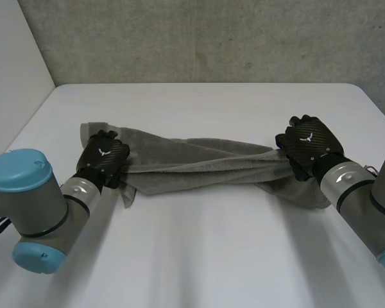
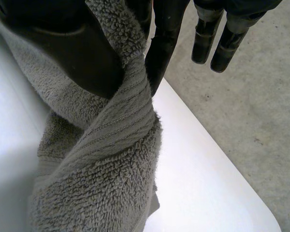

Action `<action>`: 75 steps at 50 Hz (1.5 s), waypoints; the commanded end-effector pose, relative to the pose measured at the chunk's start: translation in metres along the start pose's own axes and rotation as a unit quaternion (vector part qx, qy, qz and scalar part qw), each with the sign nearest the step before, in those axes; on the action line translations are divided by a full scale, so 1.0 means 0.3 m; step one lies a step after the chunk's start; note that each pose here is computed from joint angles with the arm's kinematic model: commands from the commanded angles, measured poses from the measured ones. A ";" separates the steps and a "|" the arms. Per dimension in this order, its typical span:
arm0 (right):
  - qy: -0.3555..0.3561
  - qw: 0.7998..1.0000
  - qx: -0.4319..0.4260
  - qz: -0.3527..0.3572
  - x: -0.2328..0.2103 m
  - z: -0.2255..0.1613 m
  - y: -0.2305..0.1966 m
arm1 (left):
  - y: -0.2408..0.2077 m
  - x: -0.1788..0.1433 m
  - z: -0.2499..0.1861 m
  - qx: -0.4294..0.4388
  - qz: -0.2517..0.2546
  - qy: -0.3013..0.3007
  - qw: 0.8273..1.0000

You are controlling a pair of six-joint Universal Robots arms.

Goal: Fold the towel.

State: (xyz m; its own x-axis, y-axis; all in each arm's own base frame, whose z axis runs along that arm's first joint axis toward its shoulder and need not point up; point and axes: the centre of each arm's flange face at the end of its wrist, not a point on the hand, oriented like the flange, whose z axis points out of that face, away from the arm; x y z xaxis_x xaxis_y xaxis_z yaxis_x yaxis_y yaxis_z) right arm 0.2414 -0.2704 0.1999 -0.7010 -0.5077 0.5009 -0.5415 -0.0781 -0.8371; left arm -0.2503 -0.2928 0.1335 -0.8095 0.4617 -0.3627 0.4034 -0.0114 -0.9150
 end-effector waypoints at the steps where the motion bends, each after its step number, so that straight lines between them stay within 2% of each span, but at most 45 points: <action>1: 0.003 1.000 -0.002 0.001 0.005 -0.001 0.000 | -0.013 0.007 -0.002 0.008 0.003 -0.004 1.000; 5: 0.007 1.000 0.000 0.000 0.011 0.001 -0.004 | -0.027 0.051 -0.018 0.014 0.006 0.013 1.000; 23: 0.051 0.998 -0.007 0.024 0.085 0.010 -0.003 | -0.028 0.063 -0.013 0.011 0.006 0.019 1.000; 32: 0.052 0.998 -0.013 0.026 0.089 0.013 0.010 | -0.054 0.124 -0.042 0.021 0.006 0.040 0.999; 41: 0.050 0.998 -0.013 0.025 0.083 0.009 0.008 | -0.032 0.117 0.016 0.009 0.003 0.007 1.000; 51: 0.048 0.998 -0.013 0.025 0.078 0.006 0.009 | -0.039 0.114 0.050 0.012 -0.050 -0.002 0.999; 58: 0.048 0.998 -0.013 0.025 0.078 0.006 0.009 | -0.028 0.119 0.051 -0.005 -0.065 0.007 0.998; 68: 0.042 0.999 -0.013 0.024 0.081 -0.017 -0.016 | -0.054 0.142 0.011 -0.034 -0.132 0.077 0.988; 73: 0.033 0.999 -0.009 0.023 0.111 -0.069 -0.076 | -0.177 0.062 -0.052 -0.008 -0.145 0.075 0.987; 75: 0.030 0.999 -0.004 0.020 0.121 -0.082 -0.101 | -0.265 -0.032 -0.083 0.026 -0.146 0.049 0.988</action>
State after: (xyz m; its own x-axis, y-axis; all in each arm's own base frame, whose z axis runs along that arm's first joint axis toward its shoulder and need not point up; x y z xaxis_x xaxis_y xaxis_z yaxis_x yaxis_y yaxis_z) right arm 0.2228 -0.2746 0.2259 -0.7606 -0.4406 0.4768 -0.5167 -0.0338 -0.8555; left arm -0.2877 -0.2741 0.1544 -0.8193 0.5693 -0.0675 0.1961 0.1677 -0.9661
